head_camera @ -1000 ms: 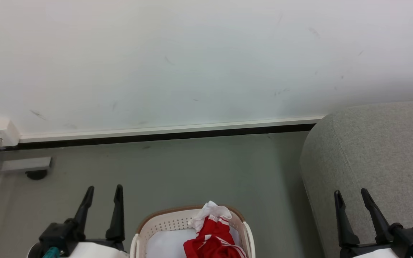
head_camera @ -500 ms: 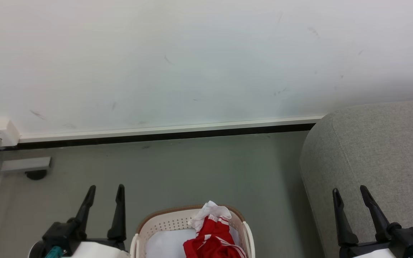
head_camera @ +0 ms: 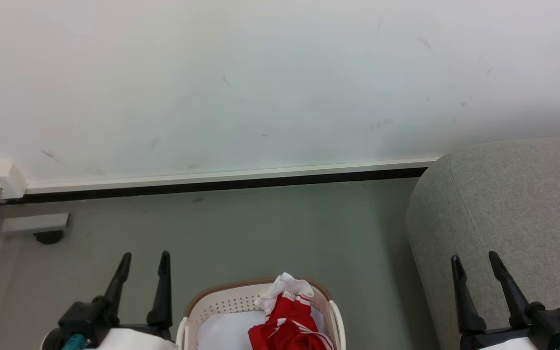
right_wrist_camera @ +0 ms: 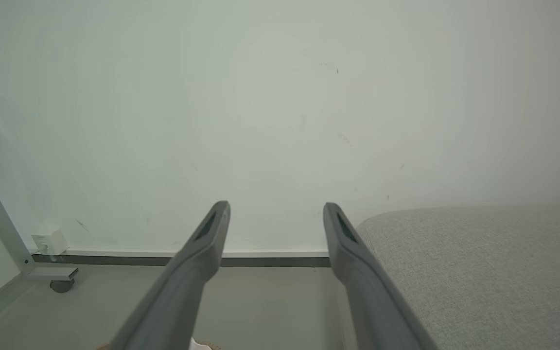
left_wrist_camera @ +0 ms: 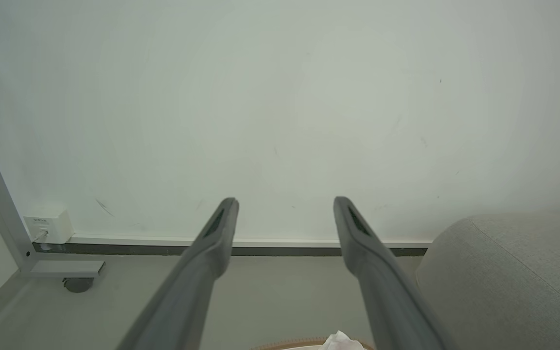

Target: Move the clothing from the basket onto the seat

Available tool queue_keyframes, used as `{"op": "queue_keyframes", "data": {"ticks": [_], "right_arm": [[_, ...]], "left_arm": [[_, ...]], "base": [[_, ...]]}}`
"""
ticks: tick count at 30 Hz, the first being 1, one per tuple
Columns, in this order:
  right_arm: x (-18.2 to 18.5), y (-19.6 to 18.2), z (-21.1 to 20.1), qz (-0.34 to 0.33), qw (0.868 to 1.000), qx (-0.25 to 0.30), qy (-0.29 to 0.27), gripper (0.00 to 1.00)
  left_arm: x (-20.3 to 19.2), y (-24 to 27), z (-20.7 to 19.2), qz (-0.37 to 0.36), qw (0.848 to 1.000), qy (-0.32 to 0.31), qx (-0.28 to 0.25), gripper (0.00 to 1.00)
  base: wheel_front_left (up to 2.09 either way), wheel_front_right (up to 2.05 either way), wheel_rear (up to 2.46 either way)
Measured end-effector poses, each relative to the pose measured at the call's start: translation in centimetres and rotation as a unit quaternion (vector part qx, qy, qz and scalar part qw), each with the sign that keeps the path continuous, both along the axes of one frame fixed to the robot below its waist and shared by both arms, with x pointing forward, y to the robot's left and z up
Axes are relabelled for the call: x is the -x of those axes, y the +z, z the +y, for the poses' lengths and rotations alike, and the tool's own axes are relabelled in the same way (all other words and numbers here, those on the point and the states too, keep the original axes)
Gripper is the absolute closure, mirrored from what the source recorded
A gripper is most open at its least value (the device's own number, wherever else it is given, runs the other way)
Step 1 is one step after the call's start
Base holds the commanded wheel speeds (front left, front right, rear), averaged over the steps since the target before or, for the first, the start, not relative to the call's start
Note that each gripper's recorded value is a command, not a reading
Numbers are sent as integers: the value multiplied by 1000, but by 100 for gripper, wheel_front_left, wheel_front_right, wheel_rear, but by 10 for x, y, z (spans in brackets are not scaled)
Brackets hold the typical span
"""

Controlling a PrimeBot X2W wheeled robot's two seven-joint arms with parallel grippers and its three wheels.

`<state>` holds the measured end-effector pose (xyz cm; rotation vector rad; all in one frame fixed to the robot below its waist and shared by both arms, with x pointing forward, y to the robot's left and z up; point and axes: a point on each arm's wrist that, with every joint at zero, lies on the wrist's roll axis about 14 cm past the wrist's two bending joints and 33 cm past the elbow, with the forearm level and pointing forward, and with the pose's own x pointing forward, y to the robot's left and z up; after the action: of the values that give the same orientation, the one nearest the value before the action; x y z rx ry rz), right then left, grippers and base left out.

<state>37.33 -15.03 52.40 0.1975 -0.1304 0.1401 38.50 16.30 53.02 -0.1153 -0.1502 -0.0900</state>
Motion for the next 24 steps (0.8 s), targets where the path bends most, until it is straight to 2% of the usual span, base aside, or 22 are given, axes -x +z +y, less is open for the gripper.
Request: {"op": "queue_keyframes", "data": {"ticks": [14, 24], "right_arm": [[3, -8, -9, 13, 1000, -13, -14, 0], [-2, -20, -30, 31, 998, -24, -46, 0]], "left_arm": [[-6, -15, -14, 23, 999, -23, 6, 0], [-32, -49, -40, 70, 995, -64, 7, 0]], "base": [[0, 0, 0], [0, 0, 0]]}}
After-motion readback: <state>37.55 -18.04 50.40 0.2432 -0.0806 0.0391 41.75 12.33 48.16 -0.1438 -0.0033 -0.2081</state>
